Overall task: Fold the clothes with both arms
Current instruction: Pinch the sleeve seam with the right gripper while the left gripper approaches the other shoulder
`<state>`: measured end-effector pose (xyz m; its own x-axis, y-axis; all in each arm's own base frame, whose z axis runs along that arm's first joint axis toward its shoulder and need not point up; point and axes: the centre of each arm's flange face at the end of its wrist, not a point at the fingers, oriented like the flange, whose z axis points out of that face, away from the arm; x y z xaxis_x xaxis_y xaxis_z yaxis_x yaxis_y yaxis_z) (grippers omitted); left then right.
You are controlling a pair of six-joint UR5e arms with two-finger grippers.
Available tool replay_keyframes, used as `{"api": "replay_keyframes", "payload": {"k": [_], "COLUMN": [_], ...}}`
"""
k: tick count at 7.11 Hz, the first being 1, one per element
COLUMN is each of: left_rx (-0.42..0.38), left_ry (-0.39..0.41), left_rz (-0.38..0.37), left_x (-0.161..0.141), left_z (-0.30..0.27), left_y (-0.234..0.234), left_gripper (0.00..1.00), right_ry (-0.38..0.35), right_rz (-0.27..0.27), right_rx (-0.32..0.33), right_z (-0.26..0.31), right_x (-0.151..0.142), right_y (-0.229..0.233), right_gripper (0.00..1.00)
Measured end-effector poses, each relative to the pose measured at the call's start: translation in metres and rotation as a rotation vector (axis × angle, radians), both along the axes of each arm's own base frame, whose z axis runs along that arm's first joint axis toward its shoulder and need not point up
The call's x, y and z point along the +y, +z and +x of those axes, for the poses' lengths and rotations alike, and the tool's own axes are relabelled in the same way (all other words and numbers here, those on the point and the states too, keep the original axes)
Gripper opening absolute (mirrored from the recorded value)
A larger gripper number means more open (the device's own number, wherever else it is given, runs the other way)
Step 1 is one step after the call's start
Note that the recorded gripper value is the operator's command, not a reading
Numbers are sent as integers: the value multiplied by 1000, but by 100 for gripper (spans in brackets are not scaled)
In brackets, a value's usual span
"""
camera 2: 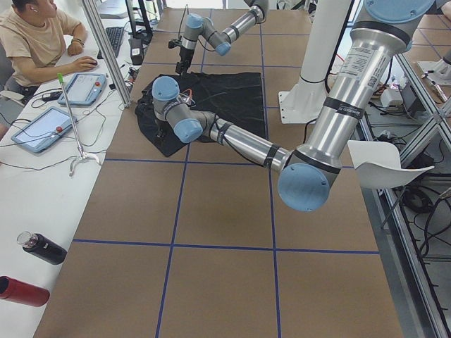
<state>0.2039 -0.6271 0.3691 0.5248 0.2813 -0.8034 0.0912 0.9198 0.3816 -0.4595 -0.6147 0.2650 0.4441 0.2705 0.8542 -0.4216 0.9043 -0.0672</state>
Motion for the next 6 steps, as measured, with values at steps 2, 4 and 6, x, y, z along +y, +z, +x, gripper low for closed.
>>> {"api": "replay_keyframes", "payload": {"k": [2, 4, 6], "left_rx": [5, 15, 11], "left_ry": [-49, -76, -112], "left_rz": [17, 11, -7], "left_x": [-36, -53, -53], "left_z": [66, 103, 133], "left_y": [25, 61, 75], "left_gripper": [81, 52, 49], "right_ry": [-12, -17, -16], "right_rz": [10, 17, 13], "right_rx": [-21, -37, -37], "right_z": [52, 86, 96], "right_x": [52, 86, 97], "right_y": [11, 11, 14], "right_gripper": [100, 100, 100]}}
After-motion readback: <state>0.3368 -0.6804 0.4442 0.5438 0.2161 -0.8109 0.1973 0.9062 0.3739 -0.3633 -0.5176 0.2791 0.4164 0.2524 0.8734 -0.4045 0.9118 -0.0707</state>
